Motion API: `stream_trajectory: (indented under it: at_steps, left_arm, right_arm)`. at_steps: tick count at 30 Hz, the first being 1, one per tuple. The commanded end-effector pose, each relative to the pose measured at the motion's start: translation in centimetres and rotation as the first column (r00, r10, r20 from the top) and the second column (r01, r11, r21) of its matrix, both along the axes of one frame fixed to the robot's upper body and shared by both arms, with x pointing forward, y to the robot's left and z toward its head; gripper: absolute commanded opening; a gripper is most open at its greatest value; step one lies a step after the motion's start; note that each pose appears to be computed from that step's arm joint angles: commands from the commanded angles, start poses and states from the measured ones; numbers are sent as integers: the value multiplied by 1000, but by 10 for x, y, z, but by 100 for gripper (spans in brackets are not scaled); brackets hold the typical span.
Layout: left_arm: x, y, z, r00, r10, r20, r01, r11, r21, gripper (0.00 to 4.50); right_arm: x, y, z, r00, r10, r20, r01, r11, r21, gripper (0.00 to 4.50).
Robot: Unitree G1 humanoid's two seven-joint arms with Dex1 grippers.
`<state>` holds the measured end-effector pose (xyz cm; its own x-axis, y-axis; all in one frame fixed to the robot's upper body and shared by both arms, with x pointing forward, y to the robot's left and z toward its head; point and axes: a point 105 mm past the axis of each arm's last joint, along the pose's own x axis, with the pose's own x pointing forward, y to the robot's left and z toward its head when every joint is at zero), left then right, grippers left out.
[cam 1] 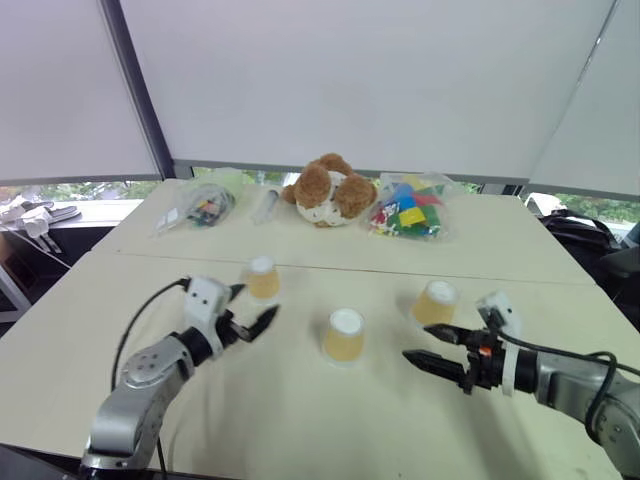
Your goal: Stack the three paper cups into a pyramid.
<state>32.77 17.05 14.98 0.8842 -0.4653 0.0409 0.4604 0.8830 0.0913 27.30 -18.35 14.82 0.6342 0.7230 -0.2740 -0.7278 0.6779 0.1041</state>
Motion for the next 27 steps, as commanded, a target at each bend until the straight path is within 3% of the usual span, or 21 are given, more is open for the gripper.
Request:
stream_trajectory:
  at_steps: [1,22,27]
  left_arm:
    - [14,12,13,993,80,84,-80,997,-5,446]
    - [88,-11,13,990,-49,134,44,998,40,446]
    - [93,-16,13,987,-69,142,61,997,54,208]
  right_arm:
    - [8,-8,9,999,-12,53,13,1000,-18,450]
    - [-5,-8,11,997,-9,76,15,997,-77,450]
    - [-8,-7,11,997,-21,79,27,997,-72,450]
